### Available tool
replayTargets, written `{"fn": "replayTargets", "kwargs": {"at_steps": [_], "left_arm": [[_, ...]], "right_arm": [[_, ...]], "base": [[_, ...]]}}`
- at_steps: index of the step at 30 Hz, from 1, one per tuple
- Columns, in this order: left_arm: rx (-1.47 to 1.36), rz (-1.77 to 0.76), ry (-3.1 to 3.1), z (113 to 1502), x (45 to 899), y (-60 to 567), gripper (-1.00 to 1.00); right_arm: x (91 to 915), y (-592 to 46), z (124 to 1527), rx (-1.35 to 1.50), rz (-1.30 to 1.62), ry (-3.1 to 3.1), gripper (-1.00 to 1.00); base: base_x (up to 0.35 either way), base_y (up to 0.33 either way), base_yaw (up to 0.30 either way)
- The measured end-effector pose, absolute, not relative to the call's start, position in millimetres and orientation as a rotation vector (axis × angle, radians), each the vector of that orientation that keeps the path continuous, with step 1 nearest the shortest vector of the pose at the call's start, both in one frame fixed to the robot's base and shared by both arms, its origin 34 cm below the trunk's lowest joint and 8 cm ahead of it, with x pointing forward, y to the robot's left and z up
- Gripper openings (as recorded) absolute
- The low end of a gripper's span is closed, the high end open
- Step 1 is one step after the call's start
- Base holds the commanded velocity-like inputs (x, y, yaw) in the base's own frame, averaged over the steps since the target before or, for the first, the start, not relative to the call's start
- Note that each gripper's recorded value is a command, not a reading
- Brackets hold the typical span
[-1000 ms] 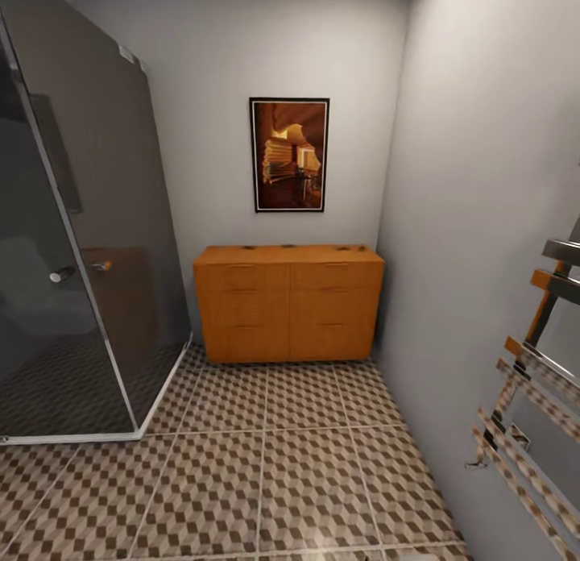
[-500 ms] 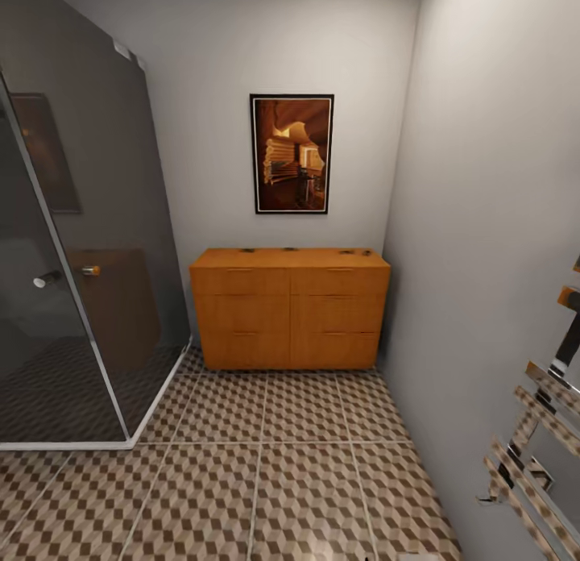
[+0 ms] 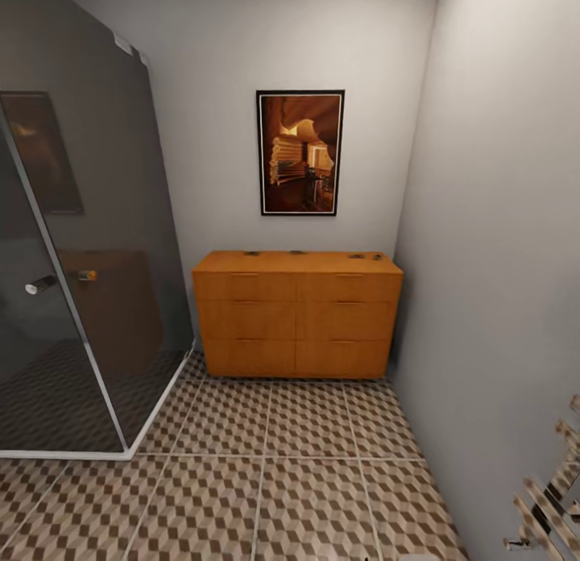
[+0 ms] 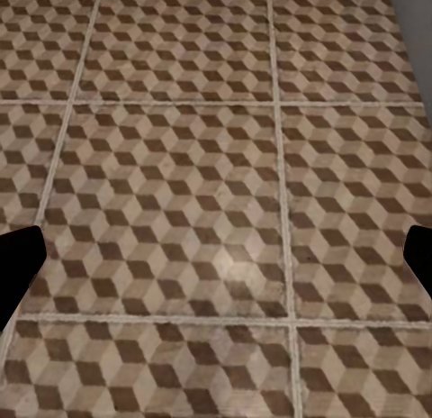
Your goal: Take the four mousetraps from the cabinet in the bathroom and place them on the bathroom floor. Make sure all four end up on the same floor surface, and ensure that at least two of them are either under or directly next to the same bathroom sink.
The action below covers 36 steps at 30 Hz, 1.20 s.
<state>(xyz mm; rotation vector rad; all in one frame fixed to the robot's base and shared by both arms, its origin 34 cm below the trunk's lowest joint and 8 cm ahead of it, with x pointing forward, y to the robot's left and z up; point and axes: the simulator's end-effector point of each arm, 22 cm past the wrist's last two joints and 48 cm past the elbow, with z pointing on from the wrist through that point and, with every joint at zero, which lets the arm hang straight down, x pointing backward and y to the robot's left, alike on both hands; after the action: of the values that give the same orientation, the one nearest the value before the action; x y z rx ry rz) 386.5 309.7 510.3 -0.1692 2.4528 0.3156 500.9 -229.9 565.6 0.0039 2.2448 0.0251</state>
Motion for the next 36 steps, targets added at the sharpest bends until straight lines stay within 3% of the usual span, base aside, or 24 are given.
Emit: {"fn": "replayTargets", "kwargs": {"at_steps": [36], "left_arm": [[-0.169, 0.316, 2.454, 510.0, 386.0, 309.7, 1.00]], "right_arm": [[501.1, -230.5, 565.7, 0.000, 0.025, 2.244, 1.00]], "base": [[0.207, 0.000, 0.000]]}}
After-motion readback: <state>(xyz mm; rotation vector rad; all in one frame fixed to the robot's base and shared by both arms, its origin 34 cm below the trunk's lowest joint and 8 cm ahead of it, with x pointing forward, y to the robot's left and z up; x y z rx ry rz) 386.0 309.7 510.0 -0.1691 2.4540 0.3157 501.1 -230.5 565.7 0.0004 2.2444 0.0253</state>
